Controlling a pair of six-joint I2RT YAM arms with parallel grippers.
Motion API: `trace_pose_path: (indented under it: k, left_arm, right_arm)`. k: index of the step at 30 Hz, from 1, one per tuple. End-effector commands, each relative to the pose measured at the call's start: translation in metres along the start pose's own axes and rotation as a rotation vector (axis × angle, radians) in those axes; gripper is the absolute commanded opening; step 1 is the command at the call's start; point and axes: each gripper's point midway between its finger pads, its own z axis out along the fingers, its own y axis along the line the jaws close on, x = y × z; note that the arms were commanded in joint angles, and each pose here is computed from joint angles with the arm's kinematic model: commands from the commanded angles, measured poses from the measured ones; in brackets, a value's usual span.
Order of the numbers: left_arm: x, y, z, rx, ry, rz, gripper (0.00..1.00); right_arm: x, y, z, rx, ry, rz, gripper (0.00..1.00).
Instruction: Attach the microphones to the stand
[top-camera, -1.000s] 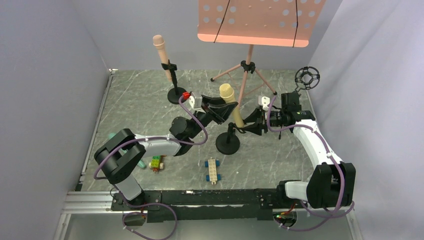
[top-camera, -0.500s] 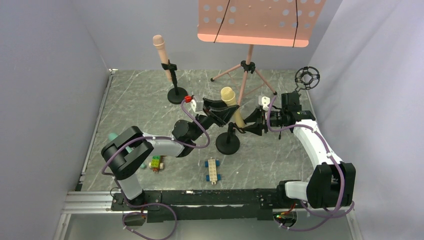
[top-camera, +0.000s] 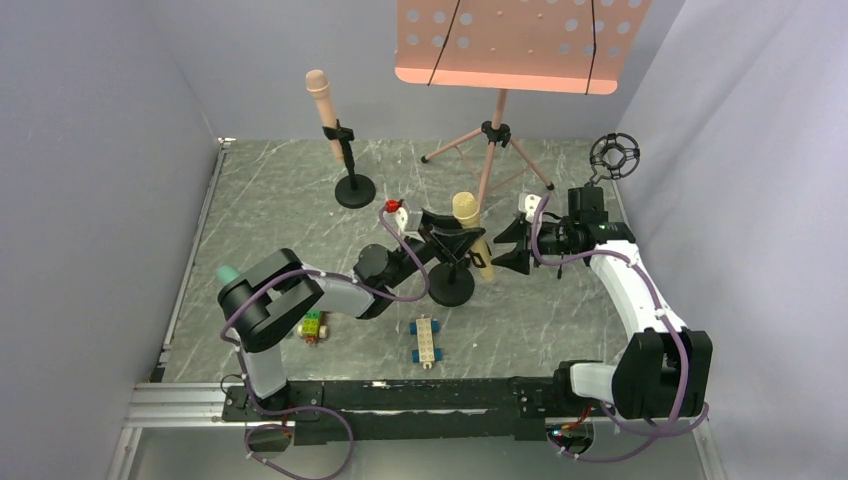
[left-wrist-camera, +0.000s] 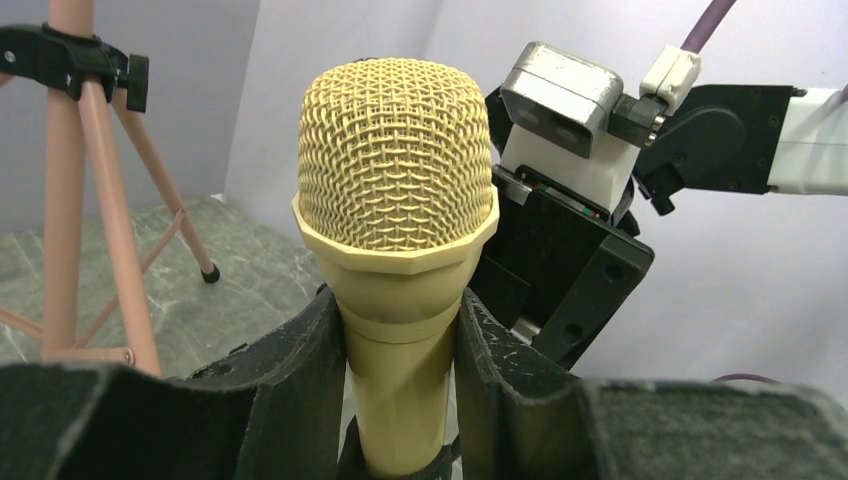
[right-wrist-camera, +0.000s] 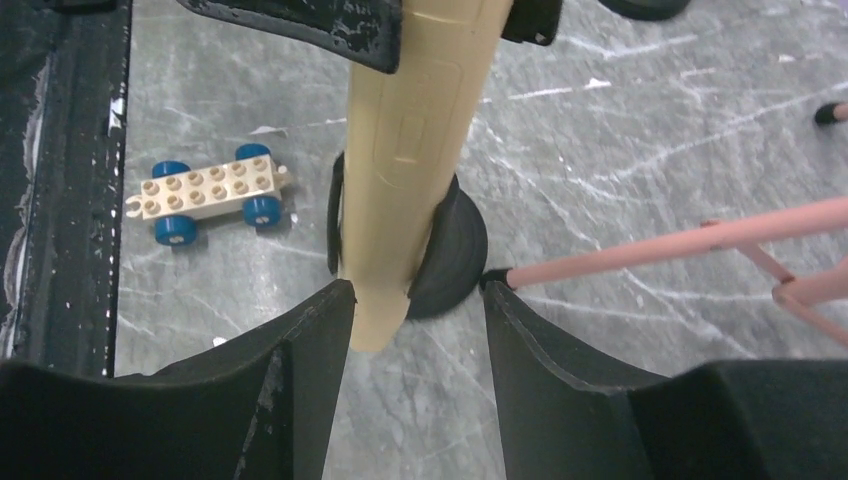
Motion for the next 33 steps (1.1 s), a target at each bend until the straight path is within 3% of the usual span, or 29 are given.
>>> trace_pose_path:
  k: [1, 27, 29, 33]
  left_arm:
    - [0.014, 0.005, -0.001, 0.002, 0.024, -0.006, 0.00]
    - [0.078, 0.028, -0.033, -0.086, 0.136, -0.062, 0.00]
    - [0.073, 0.028, -0.034, -0.093, 0.126, -0.055, 0.09]
    - [0.050, 0.023, -0.024, -0.096, 0.113, -0.009, 0.56]
  right_arm:
    - [0.005, -0.006, -0.017, 0.062, 0.023, -0.017, 0.56]
    - [0.003, -0.005, -0.027, 0.078, -0.019, 0.003, 0.58]
    - [0.003, -0.005, -0.027, 0.076, -0.019, 0.007, 0.58]
    - [0.003, -0.004, -0.027, 0.073, -0.021, 0.009, 0.58]
